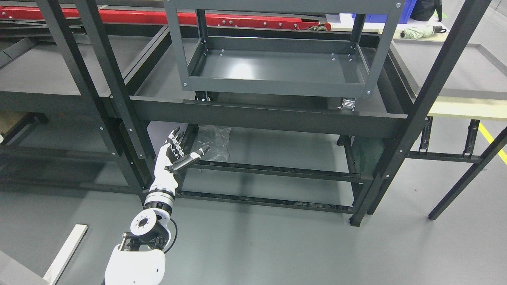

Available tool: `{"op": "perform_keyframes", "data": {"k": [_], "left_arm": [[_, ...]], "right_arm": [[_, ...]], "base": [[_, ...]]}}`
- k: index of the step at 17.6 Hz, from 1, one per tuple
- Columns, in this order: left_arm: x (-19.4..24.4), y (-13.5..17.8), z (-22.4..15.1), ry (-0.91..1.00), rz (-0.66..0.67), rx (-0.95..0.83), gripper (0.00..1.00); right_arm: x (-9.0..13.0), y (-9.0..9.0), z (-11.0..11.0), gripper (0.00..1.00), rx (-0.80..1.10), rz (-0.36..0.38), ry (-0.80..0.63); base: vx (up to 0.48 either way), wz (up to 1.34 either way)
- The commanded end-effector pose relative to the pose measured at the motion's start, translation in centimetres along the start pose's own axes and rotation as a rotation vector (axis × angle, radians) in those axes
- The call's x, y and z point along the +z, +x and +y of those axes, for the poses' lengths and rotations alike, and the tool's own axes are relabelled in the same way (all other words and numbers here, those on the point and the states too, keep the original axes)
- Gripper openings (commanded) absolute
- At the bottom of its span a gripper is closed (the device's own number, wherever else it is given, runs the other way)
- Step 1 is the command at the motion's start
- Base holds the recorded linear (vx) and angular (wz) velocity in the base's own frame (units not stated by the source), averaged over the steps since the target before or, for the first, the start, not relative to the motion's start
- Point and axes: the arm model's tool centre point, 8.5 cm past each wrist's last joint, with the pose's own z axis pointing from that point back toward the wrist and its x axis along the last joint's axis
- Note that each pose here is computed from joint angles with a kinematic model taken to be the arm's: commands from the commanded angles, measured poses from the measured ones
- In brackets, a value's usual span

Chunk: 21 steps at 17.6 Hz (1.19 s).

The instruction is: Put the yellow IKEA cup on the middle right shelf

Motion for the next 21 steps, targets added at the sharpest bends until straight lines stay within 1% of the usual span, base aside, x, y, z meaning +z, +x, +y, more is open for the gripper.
{"op": "perform_keyframes", "data": {"k": [1,21], "left_arm": [[-0.02,-0.17,-0.14,-0.017,0.009,-0.027,0.99],[0.06,-0.42,-0.1,-0.016,0.015,-0.028,0.99]], "right_arm": [[0.05,-0.54,-1.02,0.99,0.002,0.008,-0.016],[0.06,-0.63,-1.0,0.99,0.002,0.01,-0.015]], "base": [[0.0,0.0],[0.021,0.01]]}}
